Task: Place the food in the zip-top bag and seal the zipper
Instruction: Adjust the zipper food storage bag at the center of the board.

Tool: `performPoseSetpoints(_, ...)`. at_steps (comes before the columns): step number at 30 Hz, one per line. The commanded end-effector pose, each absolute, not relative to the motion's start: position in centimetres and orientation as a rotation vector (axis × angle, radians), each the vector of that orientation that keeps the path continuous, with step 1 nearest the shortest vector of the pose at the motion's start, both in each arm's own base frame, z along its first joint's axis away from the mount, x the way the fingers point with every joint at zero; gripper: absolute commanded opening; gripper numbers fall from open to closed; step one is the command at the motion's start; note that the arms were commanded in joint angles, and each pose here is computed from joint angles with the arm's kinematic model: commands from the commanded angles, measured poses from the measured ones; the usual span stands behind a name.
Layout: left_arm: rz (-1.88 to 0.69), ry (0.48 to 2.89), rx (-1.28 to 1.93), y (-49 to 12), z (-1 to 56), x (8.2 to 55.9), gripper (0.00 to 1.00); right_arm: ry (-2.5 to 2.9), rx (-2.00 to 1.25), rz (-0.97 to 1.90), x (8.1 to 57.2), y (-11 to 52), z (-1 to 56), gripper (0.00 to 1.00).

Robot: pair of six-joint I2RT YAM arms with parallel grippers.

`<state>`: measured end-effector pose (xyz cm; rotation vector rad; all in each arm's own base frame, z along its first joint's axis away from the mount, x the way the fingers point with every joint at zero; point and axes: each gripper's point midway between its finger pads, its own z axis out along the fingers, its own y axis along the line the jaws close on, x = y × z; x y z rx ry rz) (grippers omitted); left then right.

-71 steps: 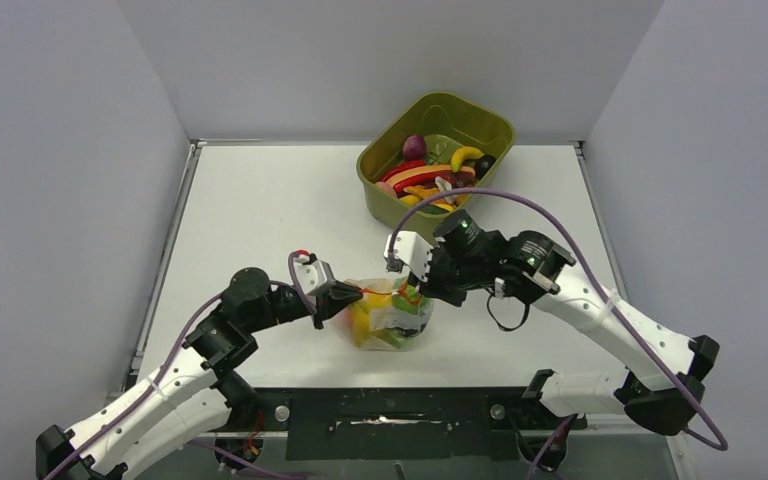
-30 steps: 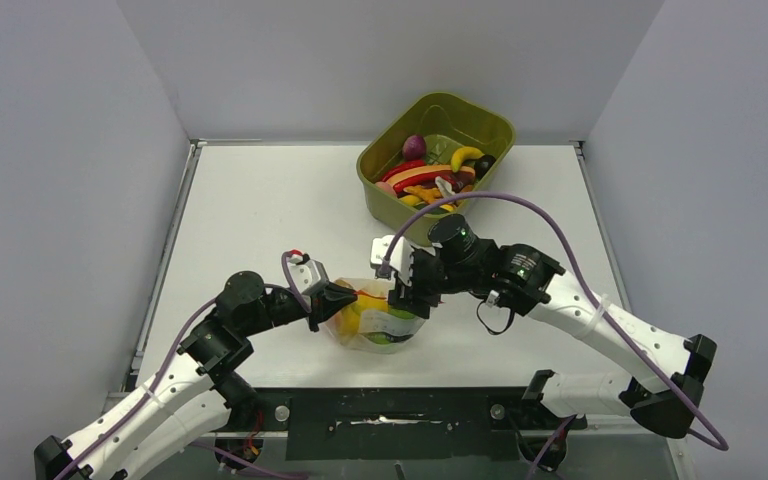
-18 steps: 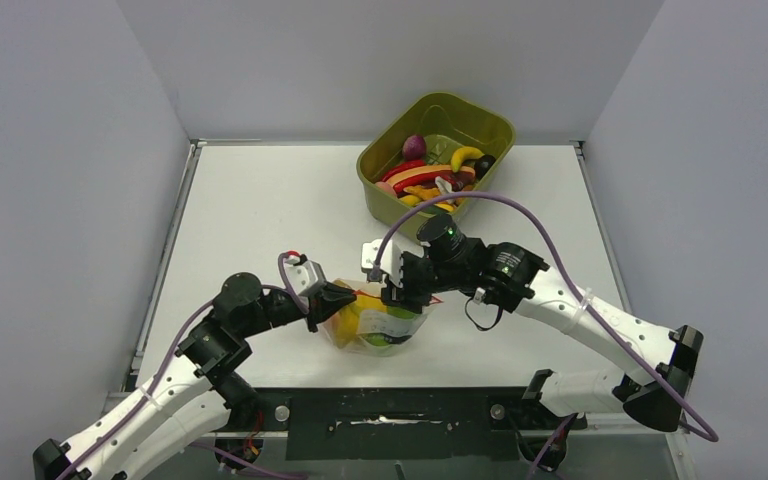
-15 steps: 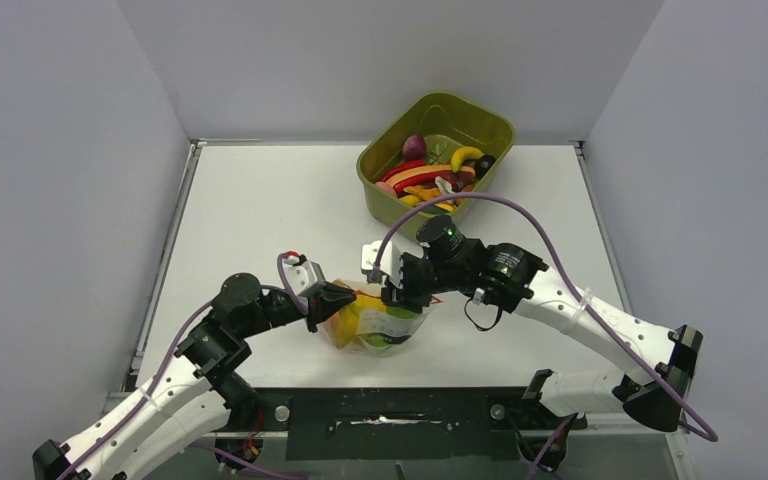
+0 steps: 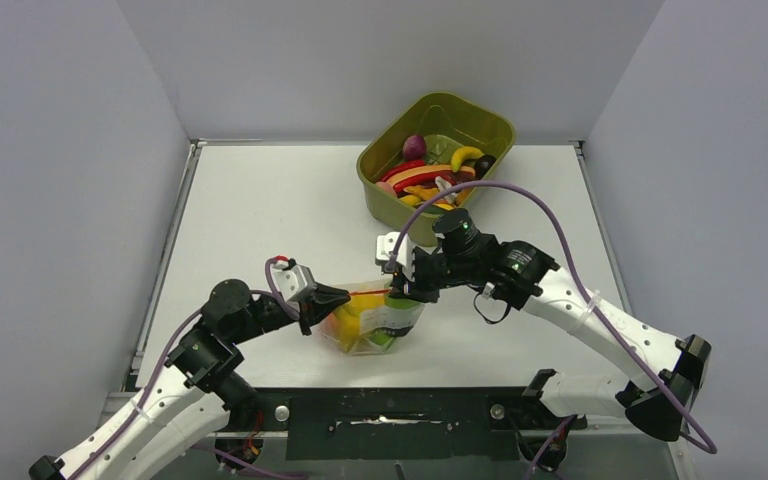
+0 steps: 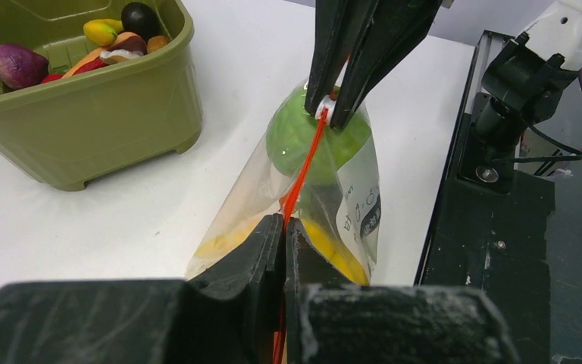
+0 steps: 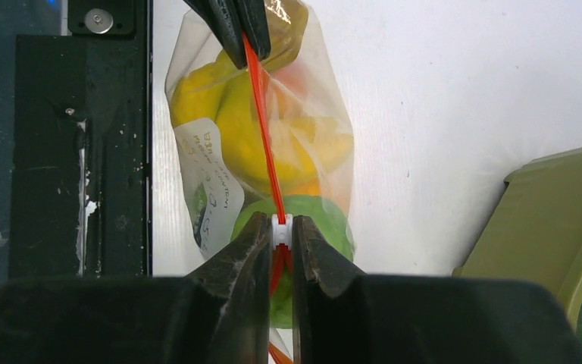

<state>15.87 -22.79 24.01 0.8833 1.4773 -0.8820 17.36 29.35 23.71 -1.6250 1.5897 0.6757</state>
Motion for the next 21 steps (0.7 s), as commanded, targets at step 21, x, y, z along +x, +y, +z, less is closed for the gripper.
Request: performPoseSetpoints(21, -0.735, 1.518, 0.852, -20.7, 23.1, 17.7, 0.0, 1.731, -1.752, 0.505, 15.0, 20.6, 22.6, 0.0)
